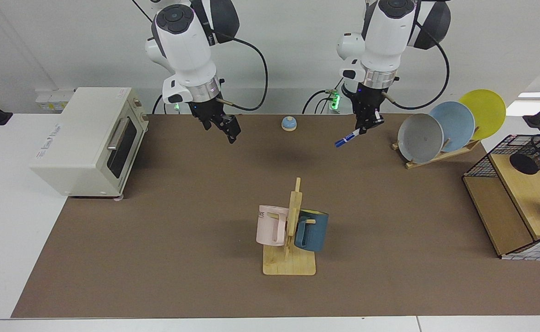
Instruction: Put markers into pen holder
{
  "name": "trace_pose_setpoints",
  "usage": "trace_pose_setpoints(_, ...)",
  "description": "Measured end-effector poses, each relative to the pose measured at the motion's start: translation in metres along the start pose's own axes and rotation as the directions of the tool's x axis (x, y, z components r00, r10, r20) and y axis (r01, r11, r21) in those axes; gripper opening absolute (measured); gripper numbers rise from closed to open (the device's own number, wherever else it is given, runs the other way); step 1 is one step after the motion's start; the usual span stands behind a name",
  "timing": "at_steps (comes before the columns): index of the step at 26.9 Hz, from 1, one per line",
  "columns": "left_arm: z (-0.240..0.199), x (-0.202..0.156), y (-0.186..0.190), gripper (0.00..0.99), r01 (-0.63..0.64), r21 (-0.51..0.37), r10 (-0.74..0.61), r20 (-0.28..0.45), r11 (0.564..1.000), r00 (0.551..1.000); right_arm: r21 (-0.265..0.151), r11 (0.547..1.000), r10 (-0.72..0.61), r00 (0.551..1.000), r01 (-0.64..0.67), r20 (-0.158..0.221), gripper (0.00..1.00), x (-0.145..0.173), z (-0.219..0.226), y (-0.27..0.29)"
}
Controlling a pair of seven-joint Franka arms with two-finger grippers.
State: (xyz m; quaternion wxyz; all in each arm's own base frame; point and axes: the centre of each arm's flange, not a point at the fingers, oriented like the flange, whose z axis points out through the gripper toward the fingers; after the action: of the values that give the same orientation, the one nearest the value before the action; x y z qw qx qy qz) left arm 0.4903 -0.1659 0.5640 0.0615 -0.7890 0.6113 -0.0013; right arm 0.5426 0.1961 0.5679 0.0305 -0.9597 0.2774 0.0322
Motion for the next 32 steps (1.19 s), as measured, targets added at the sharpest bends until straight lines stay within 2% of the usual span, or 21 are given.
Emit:
trace_pose_setpoints(3, 0.001, -0.025, -0.014, 0.172, 0.017, 0.039, -0.02, 0.081, 0.999, 0.997, -0.021, 0.995, -0.103, 0.995, 0.102, -0.017, 1.0, 0.001, -0.011, 0.011)
trace_pose_setpoints(7, -0.001, -0.062, -0.033, 0.172, 0.036, 0.079, -0.049, 0.169, 0.996, 0.984, -0.036, 0.978, -0.207, 0.978, 0.206, -0.022, 1.0, 0.007, -0.026, 0.03)
trace_pose_setpoints(14, -0.022, -0.125, -0.063, 0.172, 0.0, 0.16, -0.049, 0.301, 0.987, 0.952, -0.074, 0.952, -0.299, 0.954, 0.298, -0.011, 1.0, 0.015, -0.03, 0.047)
trace_pose_setpoints(19, -0.046, -0.162, -0.079, 0.172, -0.017, 0.221, -0.071, 0.385, 0.975, 0.92, -0.076, 0.933, -0.353, 0.935, 0.352, -0.01, 1.0, 0.024, -0.033, 0.055)
trace_pose_setpoints(26, -0.069, -0.214, -0.1, 0.172, -0.09, 0.251, -0.067, 0.556, 0.964, 0.829, -0.085, 0.911, -0.406, 0.914, 0.403, -0.015, 1.0, 0.04, -0.044, 0.073)
trace_pose_setpoints(30, -0.078, -0.246, -0.113, 0.172, -0.145, 0.231, -0.042, 0.651, 0.962, 0.758, -0.104, 0.905, -0.418, 0.908, 0.413, -0.025, 1.0, 0.042, -0.047, 0.074)
trace_pose_setpoints(32, -0.08, -0.262, -0.119, 0.172, -0.165, 0.219, -0.027, 0.675, 0.962, 0.737, -0.11, 0.901, -0.426, 0.904, 0.421, -0.029, 1.0, 0.042, -0.051, 0.075)
